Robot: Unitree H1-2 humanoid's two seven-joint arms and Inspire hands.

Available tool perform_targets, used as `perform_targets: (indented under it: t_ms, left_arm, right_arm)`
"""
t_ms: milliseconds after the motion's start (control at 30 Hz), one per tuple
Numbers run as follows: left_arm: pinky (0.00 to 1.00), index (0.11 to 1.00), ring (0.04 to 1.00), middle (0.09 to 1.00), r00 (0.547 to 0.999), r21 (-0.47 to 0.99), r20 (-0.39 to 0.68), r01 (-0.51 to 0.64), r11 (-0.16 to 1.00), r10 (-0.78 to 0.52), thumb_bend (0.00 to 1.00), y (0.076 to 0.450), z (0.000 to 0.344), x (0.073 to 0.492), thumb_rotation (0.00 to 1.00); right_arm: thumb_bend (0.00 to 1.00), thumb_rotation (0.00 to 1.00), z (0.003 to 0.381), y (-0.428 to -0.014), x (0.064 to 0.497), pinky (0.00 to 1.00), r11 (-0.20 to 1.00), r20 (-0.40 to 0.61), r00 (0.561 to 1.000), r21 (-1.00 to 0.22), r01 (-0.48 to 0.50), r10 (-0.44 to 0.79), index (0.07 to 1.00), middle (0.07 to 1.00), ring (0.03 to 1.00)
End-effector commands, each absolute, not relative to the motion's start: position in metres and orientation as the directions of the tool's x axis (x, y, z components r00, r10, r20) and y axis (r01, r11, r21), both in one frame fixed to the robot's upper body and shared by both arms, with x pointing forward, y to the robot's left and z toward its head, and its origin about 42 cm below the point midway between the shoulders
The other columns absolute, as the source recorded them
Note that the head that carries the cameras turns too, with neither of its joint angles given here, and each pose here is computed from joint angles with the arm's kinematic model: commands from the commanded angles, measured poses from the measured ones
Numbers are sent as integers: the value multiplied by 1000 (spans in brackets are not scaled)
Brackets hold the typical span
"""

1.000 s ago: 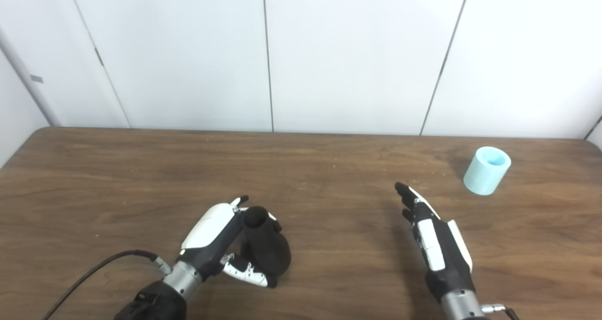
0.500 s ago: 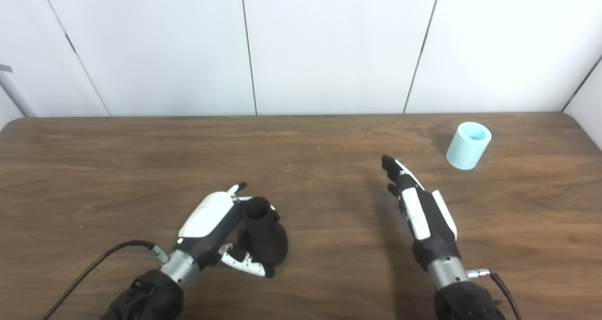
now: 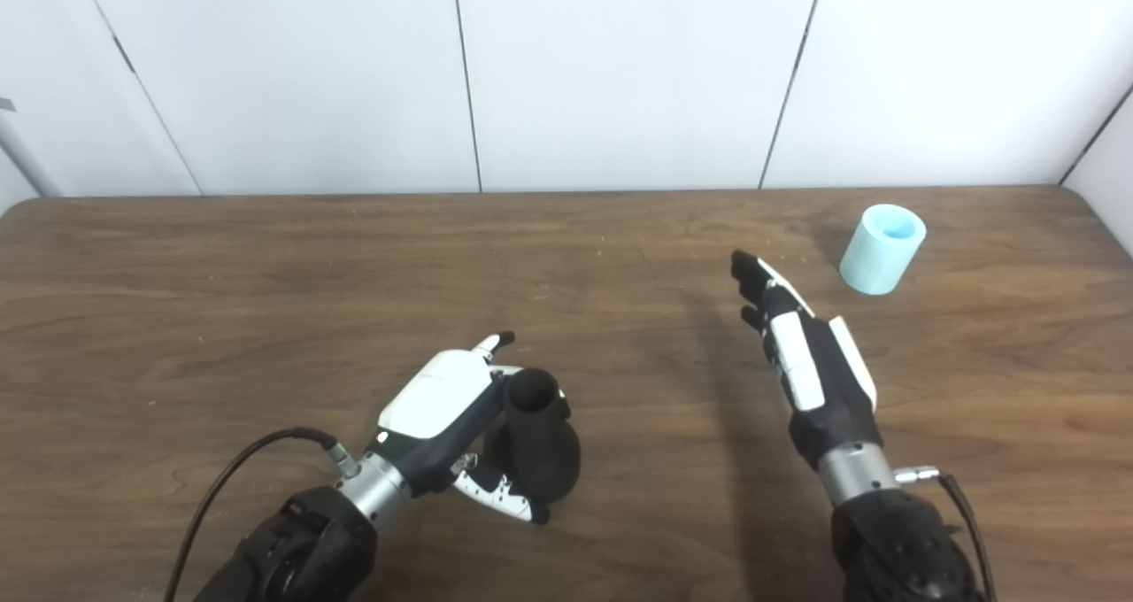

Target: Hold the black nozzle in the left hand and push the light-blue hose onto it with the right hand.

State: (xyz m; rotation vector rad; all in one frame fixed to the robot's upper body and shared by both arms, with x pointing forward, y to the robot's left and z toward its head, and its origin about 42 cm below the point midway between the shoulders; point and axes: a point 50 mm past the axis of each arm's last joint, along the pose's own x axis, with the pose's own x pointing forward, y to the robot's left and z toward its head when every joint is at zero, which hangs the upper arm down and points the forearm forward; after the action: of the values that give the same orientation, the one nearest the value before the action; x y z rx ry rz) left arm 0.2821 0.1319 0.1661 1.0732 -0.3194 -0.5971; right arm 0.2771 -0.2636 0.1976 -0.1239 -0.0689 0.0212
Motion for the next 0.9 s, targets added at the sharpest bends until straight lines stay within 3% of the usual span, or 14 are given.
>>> perform_targets:
  t_ms: [0, 133, 333, 467, 567, 700, 867]
  left_arm:
    - [1000, 497, 491, 428, 756, 871, -213, 434, 231, -619, 500, 132, 135, 267, 0]
    - [1000, 499, 484, 427, 757, 864, -216, 442, 241, -616, 500, 133, 134, 265, 0]
    - [1000, 499, 489, 427, 762, 861, -214, 442, 250, -611, 500, 135, 131, 263, 0]
    - [1000, 497, 497, 428, 768, 857, -211, 443, 263, -604, 499, 139, 125, 263, 0]
    - [1000, 499, 493, 434, 772, 856, -205, 440, 272, -602, 500, 142, 124, 263, 0]
    - [1000, 497, 504, 442, 777, 857, -192, 431, 283, -600, 500, 150, 124, 263, 0]
    - [1000, 499, 489, 449, 779, 858, -188, 427, 285, -599, 501, 159, 121, 264, 0]
  right_arm:
    - [546, 1000, 227, -270, 283, 871, 987, 172, 985, -163, 10, 18, 900, 915, 930]
    - [494, 954, 246, -281, 291, 845, 977, 209, 978, -210, 44, 0, 896, 891, 900]
    - [572, 628, 268, -298, 312, 824, 949, 264, 963, -289, 126, -47, 877, 859, 867]
    - [630, 464, 285, -311, 332, 777, 892, 311, 947, -400, 211, -85, 846, 836, 839]
    - [675, 394, 297, -321, 345, 759, 805, 341, 936, -530, 266, -85, 829, 842, 837]
    - [705, 378, 314, -336, 363, 773, 613, 354, 933, -725, 313, -59, 814, 833, 852]
    - [726, 338, 322, -342, 379, 792, 445, 315, 948, -844, 300, -41, 803, 822, 839]
